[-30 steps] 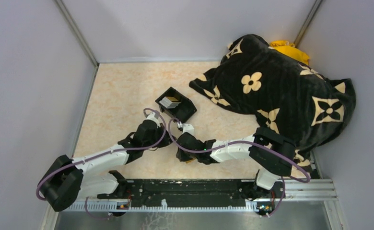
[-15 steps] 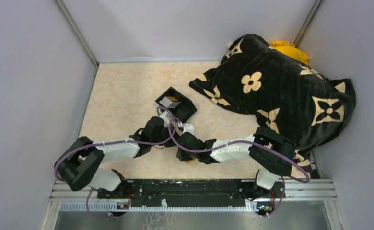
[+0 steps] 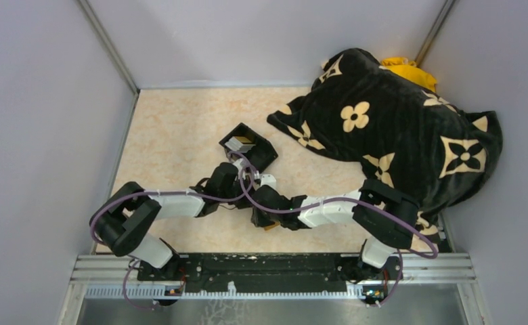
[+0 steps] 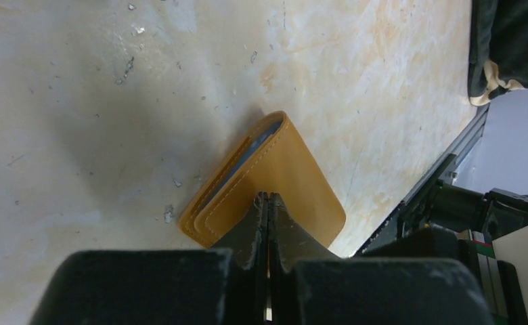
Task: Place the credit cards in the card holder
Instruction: Close the card holder at the center of the board.
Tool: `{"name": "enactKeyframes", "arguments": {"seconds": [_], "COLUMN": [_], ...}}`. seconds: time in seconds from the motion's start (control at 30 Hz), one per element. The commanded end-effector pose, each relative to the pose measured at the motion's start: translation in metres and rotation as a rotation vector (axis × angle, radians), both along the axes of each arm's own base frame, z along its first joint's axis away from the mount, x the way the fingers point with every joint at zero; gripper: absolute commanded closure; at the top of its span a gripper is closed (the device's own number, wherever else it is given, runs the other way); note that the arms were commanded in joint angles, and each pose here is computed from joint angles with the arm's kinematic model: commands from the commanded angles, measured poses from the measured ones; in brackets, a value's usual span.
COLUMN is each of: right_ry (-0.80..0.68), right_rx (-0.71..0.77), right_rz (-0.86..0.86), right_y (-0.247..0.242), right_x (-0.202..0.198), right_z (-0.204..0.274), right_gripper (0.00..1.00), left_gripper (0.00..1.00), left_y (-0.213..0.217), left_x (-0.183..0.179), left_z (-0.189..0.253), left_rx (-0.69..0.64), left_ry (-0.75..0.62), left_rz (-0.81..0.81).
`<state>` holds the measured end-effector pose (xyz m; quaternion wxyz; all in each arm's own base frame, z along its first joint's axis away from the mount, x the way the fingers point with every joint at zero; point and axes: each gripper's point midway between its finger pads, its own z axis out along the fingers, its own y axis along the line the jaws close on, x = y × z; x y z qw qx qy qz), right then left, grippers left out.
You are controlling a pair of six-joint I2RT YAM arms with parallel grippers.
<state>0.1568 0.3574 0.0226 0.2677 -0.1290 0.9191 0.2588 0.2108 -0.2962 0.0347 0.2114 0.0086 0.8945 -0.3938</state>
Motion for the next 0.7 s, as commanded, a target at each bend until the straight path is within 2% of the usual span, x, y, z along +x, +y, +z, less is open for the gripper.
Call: {"name": "enactKeyframes", "arguments": {"seconds": [0.0,0.13,0.23,0.67], "right_ry": [-0.058,-0.067,-0.066,-0.066], "right_rx": [0.074,0.082,0.088,0.098], "right_rz": [0.032,0.04,0.06,0.129], "right_y": [0.012,0.012,0.014,0.02], "right_x": [0.005,0.005,0.002,-0.015], "right_z": [0.031,0.041,0.047,0.069], "right_gripper": [0.75,0.59,0.54,0.51], "left_gripper": [1.0,1.0,1.0,1.0], "left_y": [0.008,0.013,0.017,0.024], "left_x": [-0.008,-0.012,-0.014,-0.017], "left_z": [-0.021,-0.031,-0.035,-0.043], "left_rx": [0.084,0.123,0.141,0.176], "left_ry": [0.071,0.103,0.116,0.146], "left_rz": [0.021,0.041,0.055,0.078]}}
